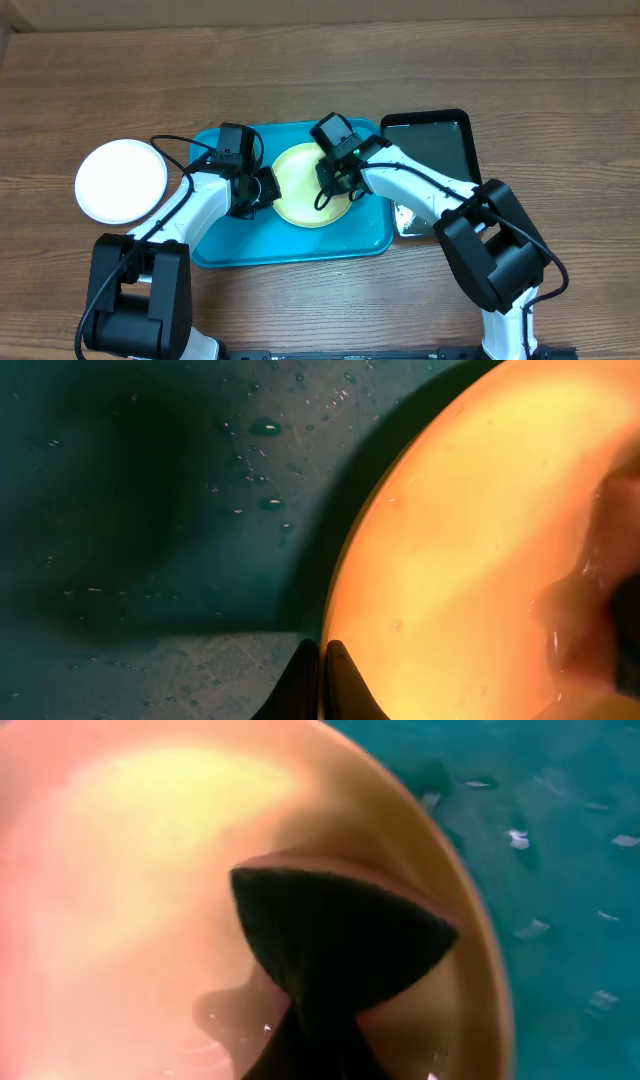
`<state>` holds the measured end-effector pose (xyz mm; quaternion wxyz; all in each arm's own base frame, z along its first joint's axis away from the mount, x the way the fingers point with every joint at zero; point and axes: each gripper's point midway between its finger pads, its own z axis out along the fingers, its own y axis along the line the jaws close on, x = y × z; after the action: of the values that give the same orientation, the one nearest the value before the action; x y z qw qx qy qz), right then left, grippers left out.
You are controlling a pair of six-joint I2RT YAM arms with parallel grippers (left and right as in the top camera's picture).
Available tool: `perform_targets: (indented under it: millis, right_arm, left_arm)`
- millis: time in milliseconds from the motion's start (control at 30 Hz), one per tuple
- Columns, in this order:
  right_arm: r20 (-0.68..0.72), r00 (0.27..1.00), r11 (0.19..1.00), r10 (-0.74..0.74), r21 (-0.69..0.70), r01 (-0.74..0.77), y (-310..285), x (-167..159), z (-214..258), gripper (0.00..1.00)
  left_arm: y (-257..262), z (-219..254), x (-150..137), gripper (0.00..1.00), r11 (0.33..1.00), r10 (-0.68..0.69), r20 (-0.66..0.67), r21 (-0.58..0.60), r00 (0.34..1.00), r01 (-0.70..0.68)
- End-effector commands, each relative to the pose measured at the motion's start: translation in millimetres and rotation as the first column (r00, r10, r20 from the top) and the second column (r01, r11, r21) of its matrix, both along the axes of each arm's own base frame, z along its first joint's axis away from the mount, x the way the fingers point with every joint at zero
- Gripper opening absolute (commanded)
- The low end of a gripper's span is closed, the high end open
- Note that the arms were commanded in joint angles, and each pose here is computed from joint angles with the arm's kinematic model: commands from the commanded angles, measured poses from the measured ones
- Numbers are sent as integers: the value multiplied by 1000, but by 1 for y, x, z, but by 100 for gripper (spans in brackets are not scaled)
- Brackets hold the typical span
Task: Clean dirty plates on tray and stack at the side
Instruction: 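Scrub the yellow plate's sauce with the sponge in the right gripper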
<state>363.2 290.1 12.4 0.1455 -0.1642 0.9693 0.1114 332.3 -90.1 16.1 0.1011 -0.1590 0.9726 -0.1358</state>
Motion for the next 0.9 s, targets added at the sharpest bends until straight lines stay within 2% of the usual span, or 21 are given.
perform_targets:
  millis: [0, 167, 333, 467, 567, 733, 867]
  right_arm:
    - [-161, 974, 966, 156, 230, -117, 43, -35, -8, 4]
    - [-156, 950, 911, 271, 359, -201, 63, -43, 8, 4]
    - [-101, 957, 864, 272, 463, -197, 67, -16, 66, 4]
    - [-29, 969, 852, 246, 484, -202, 57, 7, 110, 4]
    - [-14, 978, 873, 207, 454, -179, 44, 16, 114, 4]
    - [-41, 992, 950, 119, 294, -102, 16, 21, 88, 4]
    - [-42, 995, 972, 87, 223, -76, 4, 21, 71, 4]
  left_arm:
    - [-6, 2, 3, 4, 1000, -3, 3, -22, 1000, 3]
    - [-6, 2, 3, 4, 1000, -4, 2, -24, 1000, 4]
    - [-6, 2, 3, 4, 1000, -4, 2, -24, 1000, 4]
    - [-7, 2, 3, 4, 1000, -4, 2, -25, 1000, 4]
    - [-6, 2, 3, 4, 1000, -4, 2, -24, 1000, 4]
    - [-7, 2, 3, 4, 1000, -4, 3, -25, 1000, 4]
    - [-7, 2, 3, 4, 1000, -4, 3, -25, 1000, 4]
